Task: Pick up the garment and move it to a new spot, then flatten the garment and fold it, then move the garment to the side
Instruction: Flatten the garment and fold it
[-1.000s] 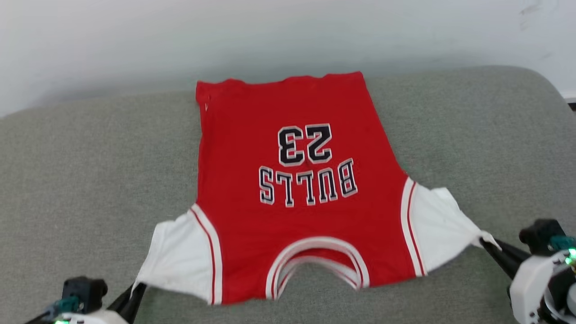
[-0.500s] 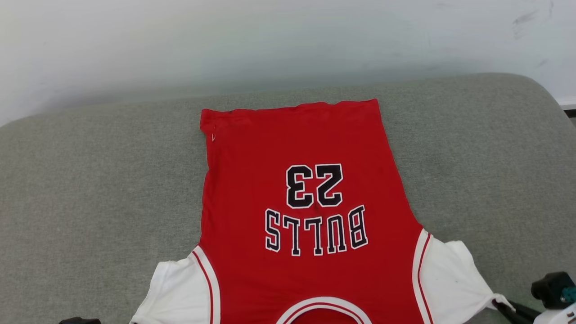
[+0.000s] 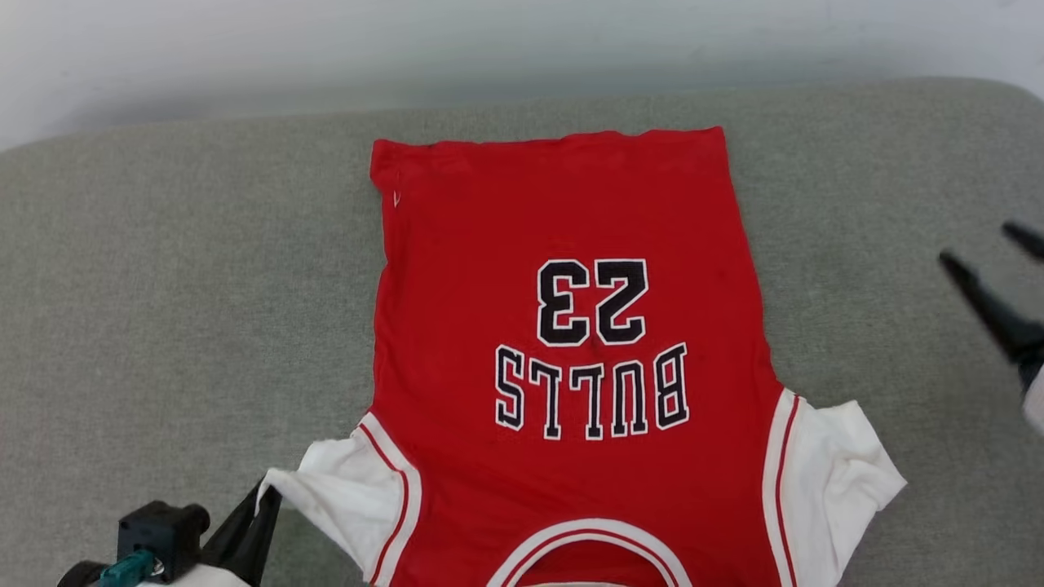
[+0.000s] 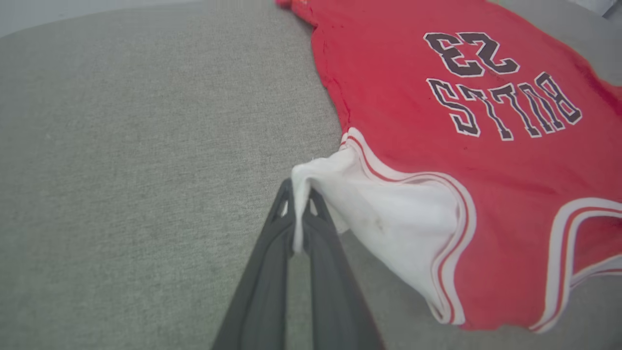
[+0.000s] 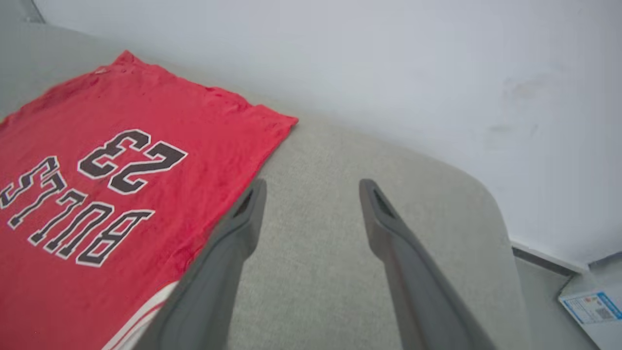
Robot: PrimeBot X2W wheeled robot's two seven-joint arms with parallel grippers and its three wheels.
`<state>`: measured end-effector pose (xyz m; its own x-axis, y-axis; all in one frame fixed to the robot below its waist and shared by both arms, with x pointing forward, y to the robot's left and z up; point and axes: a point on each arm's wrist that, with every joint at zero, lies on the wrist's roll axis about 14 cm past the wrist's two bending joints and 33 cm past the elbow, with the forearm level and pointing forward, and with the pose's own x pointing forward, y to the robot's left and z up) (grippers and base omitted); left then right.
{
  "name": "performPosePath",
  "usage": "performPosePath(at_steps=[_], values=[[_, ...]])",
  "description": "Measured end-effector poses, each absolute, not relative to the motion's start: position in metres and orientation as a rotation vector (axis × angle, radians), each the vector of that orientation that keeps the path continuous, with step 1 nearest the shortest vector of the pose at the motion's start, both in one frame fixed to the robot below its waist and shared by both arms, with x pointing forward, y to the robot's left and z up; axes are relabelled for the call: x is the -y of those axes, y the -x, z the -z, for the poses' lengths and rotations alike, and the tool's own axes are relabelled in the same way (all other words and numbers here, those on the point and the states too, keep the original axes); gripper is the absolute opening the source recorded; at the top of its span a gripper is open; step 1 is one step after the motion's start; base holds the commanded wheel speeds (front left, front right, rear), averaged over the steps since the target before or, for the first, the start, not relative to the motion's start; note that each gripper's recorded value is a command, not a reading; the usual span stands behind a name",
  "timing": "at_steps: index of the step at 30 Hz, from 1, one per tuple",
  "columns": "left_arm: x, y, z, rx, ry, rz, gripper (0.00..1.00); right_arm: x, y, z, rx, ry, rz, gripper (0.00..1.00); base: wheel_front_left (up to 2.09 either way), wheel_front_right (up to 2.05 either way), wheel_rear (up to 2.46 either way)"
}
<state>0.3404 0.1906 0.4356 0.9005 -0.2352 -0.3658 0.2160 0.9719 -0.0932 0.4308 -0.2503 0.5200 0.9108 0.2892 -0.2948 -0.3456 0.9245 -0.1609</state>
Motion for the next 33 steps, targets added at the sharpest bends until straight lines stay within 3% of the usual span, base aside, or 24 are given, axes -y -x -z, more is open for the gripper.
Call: performPosePath(at_steps=[4, 9, 16, 21, 28, 33], values=[[-0.182, -0.356, -0.443, -0.34, 0.061, 0.243, 0.0, 0.251, -0.484, -0.575, -0.155, 0.214, -0.286, 1.0, 0.0, 0.0, 0.0], [-0.178, -0.374, -0.444, -0.31, 0.064, 0.241, 0.0, 0.227, -0.537, -0.583, -0.23, 0.246, -0.315, 1.0, 0.0, 0.0, 0.0], [-0.183, -0.389, -0.433, -0.313, 0.047, 0.212, 0.0, 0.207, -0.599, -0.538, -0.562, 0.266, -0.323, 1.0, 0.0, 0.0, 0.0], [-0.185, -0.398, -0.424, -0.316, 0.04, 0.196, 0.0, 0.2, -0.622, -0.487, -0.843, 0.27, -0.319, 1.0, 0.0, 0.0, 0.0], [-0.183, -0.408, -0.403, -0.346, 0.036, 0.192, 0.0, 0.173, -0.653, -0.427, -0.995, 0.208, -0.343, 1.0, 0.0, 0.0, 0.0], [-0.189, -0.412, -0.391, -0.367, 0.019, 0.166, 0.0, 0.154, -0.651, -0.372, -1.121, 0.2, -0.375, 1.0, 0.0, 0.0, 0.0]])
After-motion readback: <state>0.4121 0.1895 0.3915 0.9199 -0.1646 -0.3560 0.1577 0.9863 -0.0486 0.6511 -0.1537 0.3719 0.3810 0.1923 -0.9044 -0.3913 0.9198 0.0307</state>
